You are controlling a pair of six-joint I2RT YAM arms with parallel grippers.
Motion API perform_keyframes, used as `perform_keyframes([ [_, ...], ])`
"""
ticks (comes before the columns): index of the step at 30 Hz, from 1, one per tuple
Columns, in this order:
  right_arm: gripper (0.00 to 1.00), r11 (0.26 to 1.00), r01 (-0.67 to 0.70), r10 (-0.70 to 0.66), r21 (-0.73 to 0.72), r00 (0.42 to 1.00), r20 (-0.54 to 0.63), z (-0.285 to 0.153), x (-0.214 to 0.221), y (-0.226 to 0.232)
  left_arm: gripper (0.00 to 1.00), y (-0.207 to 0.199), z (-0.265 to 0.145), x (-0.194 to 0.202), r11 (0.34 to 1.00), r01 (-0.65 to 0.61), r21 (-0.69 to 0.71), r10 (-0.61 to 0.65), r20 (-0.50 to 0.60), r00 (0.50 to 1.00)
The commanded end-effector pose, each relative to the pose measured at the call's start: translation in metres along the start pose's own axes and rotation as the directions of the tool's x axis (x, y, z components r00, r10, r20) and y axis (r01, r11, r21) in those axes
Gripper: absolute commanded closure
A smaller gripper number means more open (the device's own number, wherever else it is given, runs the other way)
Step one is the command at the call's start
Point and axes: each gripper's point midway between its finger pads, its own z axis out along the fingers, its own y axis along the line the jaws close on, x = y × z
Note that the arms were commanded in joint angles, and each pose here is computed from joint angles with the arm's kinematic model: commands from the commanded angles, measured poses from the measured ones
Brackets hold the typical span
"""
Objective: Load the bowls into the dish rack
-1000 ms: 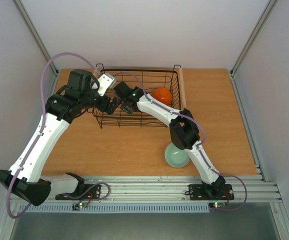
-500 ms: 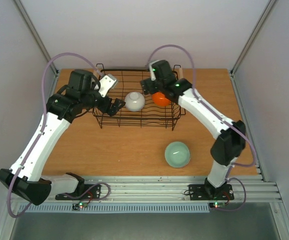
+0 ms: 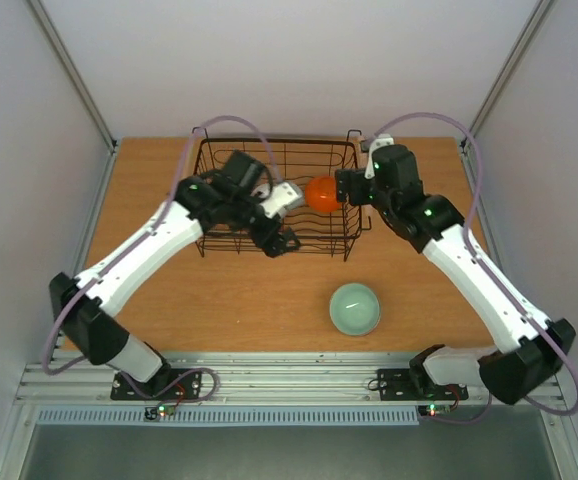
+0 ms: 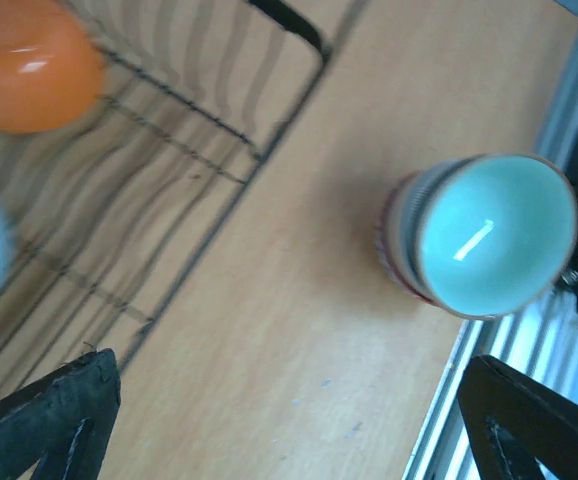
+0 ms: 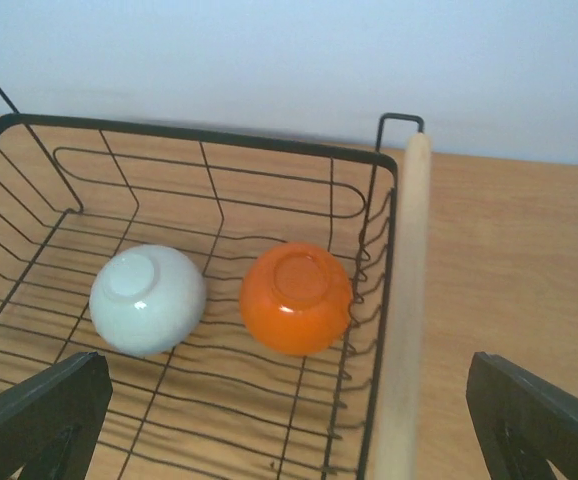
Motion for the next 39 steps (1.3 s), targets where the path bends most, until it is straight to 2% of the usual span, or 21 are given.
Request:
perform_keyframes([
  [1, 0.02, 0.998, -0.070, 0.070, 0.009, 0.997, 0.030, -0.026, 0.009, -0.011, 0.10, -0.045, 0.034, 0.002, 0.990, -0.096, 0.100, 0.106, -0.094, 0.990],
  [7, 0.02, 0.995, -0.088, 0.084, 0.049, 0.994, 0.074, -0.063, 0.020, -0.031, 0.23, -0.085, 0.068, 0.007, 0.971, -0.154, 0.184, 0.188, -0.183, 0.965],
  [19, 0.02, 0.994, -0.099, 0.096, 0.046, 0.993, 0.071, -0.083, 0.040, -0.039, 0.28, -0.124, 0.123, 0.029, 0.950, -0.238, 0.199, 0.287, -0.269, 0.919],
  [27, 0.01, 0.993, -0.121, 0.120, 0.004, 0.990, 0.078, -0.091, 0.046, -0.035, 0.29, -0.120, 0.146, 0.028, 0.956, -0.253, 0.148, 0.286, -0.290, 0.913],
  [32, 0.02, 0.985, -0.171, 0.162, 0.024, 0.961, 0.225, -0.129, 0.037, -0.054, 0.29, -0.115, 0.153, 0.027, 0.960, -0.251, 0.122, 0.276, -0.291, 0.916],
  [36, 0.01, 0.961, -0.268, 0.214, 0.066, 0.874, 0.437, -0.183, 0.030, -0.088, 0.29, -0.115, 0.158, 0.027, 0.961, -0.248, 0.120, 0.273, -0.297, 0.915],
  [39, 0.02, 0.946, -0.316, 0.228, 0.076, 0.811, 0.539, -0.218, 0.033, -0.108, 0.29, -0.115, 0.162, 0.028, 0.962, -0.243, 0.125, 0.270, -0.302, 0.914],
])
